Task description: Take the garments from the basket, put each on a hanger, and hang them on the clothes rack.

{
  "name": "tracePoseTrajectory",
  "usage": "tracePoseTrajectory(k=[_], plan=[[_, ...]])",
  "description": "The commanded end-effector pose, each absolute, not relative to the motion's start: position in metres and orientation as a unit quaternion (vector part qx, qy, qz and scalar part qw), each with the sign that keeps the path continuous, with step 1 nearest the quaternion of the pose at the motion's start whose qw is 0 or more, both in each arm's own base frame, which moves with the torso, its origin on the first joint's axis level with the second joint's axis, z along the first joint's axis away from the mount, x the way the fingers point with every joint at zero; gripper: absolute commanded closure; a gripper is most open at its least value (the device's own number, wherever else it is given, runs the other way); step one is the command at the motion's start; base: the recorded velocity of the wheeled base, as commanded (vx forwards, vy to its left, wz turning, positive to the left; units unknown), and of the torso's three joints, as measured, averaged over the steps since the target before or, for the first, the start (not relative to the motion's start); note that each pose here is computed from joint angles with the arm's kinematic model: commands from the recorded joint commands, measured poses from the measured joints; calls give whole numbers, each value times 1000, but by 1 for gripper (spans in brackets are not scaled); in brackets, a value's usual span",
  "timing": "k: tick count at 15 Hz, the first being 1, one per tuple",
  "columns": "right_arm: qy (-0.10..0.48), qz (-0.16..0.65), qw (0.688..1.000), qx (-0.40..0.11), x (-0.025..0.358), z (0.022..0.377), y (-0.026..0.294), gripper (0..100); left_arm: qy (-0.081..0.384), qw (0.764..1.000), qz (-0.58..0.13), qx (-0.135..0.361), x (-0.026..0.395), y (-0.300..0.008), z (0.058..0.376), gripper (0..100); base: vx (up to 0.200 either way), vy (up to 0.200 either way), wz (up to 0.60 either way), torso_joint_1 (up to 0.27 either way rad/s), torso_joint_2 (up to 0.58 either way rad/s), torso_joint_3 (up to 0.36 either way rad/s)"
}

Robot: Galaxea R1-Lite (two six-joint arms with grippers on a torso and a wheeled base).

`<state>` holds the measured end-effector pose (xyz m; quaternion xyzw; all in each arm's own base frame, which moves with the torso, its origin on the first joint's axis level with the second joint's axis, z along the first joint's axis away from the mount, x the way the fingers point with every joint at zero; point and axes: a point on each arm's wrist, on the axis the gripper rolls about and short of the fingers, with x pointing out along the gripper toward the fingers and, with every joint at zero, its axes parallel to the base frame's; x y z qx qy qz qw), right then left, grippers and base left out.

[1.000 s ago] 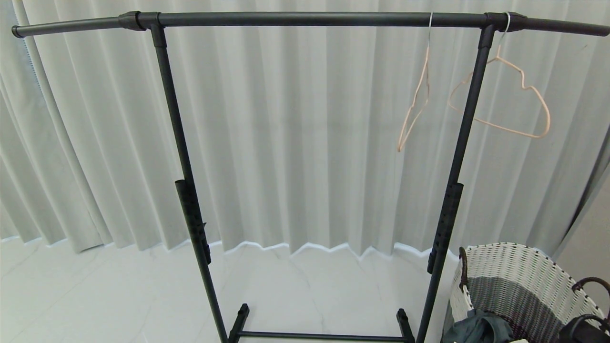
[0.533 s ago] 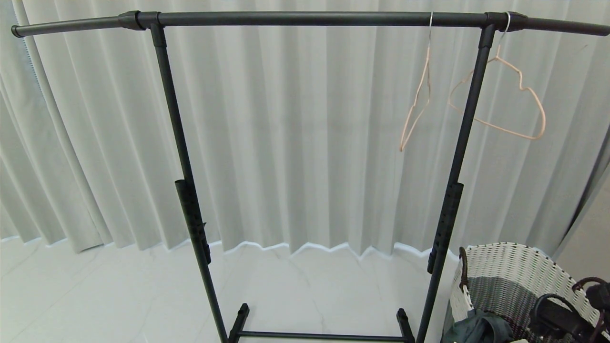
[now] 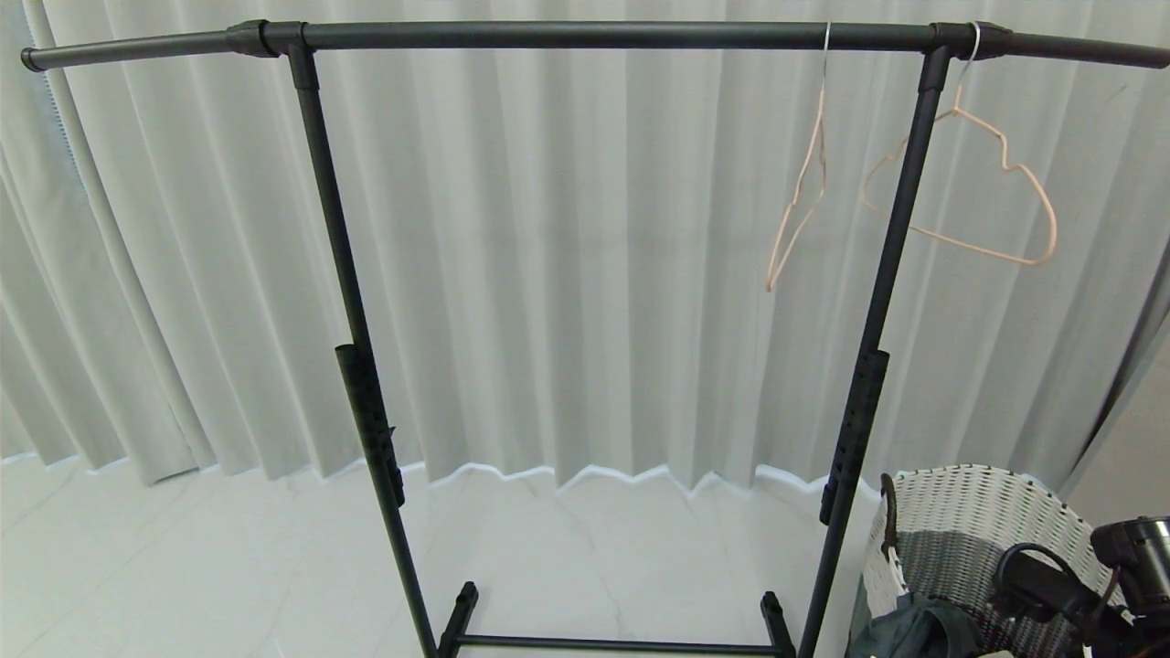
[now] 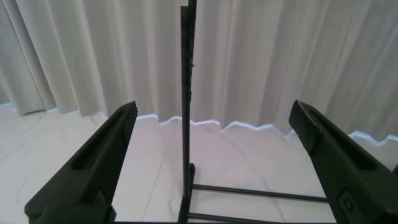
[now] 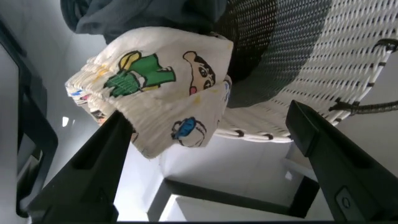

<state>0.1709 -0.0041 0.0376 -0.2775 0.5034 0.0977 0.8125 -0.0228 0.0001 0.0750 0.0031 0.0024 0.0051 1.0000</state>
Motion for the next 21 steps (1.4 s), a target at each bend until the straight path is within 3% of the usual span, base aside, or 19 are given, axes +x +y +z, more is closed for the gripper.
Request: tracePoseTrajectory(k=[1, 4, 5, 11, 15, 17, 21], plan=[[507, 103, 808, -282, 173, 33, -4, 0, 3, 1000, 5, 3, -23, 0, 75, 0, 0, 0, 0, 0, 0, 0], [505, 103, 809, -283, 172, 33, -4, 0, 3, 1000, 5, 3, -23, 0, 75, 0, 0, 0, 0, 0, 0, 0], [504, 103, 809, -283, 173, 33, -4, 100, 3, 1000, 5, 3, -23, 0, 75, 0, 0, 0, 0, 0, 0, 0], [496, 97, 815, -282, 172, 37, -4, 100, 3, 1000, 5, 3, -23, 0, 75, 0, 0, 0, 0, 0, 0, 0], [437, 66, 854, -274, 163, 65, -8, 100, 3, 1000, 5, 4, -23, 0, 75, 0, 0, 0, 0, 0, 0, 0], [410, 44, 870, -272, 161, 95, -12, 100, 3, 1000, 5, 4, -23, 0, 75, 0, 0, 0, 0, 0, 0, 0], [419, 39, 869, -262, 139, 199, -15, 100, 3, 1000, 5, 5, -23, 0, 75, 0, 0, 0, 0, 0, 0, 0]])
